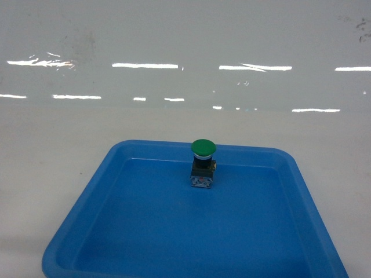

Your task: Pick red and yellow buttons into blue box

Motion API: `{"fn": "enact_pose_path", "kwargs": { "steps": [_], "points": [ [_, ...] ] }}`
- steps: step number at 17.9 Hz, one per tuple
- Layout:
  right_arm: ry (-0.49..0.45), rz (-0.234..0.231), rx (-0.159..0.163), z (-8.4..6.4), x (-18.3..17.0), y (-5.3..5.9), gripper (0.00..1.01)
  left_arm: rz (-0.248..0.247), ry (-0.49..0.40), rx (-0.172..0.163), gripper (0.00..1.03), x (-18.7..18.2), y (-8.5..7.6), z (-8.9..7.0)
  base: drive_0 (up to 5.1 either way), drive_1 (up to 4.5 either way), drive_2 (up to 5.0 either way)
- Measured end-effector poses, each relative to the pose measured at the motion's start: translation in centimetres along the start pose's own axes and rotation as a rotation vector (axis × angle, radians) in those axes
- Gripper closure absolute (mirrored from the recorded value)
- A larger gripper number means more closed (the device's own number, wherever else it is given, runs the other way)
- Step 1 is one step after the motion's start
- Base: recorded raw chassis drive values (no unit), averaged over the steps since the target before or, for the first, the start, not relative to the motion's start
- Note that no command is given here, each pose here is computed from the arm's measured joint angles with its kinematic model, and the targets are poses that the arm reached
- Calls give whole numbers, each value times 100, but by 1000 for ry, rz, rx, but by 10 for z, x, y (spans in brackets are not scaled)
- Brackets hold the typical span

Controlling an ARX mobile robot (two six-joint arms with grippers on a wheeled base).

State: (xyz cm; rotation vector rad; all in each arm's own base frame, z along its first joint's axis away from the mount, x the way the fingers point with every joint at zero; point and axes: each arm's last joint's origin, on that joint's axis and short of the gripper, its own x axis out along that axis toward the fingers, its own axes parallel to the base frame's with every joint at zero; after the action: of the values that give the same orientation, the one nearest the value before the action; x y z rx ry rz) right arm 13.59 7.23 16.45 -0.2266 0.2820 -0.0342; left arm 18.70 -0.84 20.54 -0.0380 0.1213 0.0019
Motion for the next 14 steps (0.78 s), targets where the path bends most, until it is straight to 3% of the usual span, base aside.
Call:
{"fn": "enact_pose_path", "kwargs": {
  "steps": [4,7,10,14],
  "points": [
    [0,0,0,0,0,0,69,0,5,0,76,0,0,-1,0,0,0],
    [0,-1,0,0,0,0,69,0,11,0,76,1,0,-1,13,-382,408],
    [-1,1,0,0,0,0,69,7,10,0,76,1,0,-1,395,-441,78],
    [-3,0,2,0,0,0,69,5,2,-1,76,0,0,0,479,-310,-188]
  ]
}}
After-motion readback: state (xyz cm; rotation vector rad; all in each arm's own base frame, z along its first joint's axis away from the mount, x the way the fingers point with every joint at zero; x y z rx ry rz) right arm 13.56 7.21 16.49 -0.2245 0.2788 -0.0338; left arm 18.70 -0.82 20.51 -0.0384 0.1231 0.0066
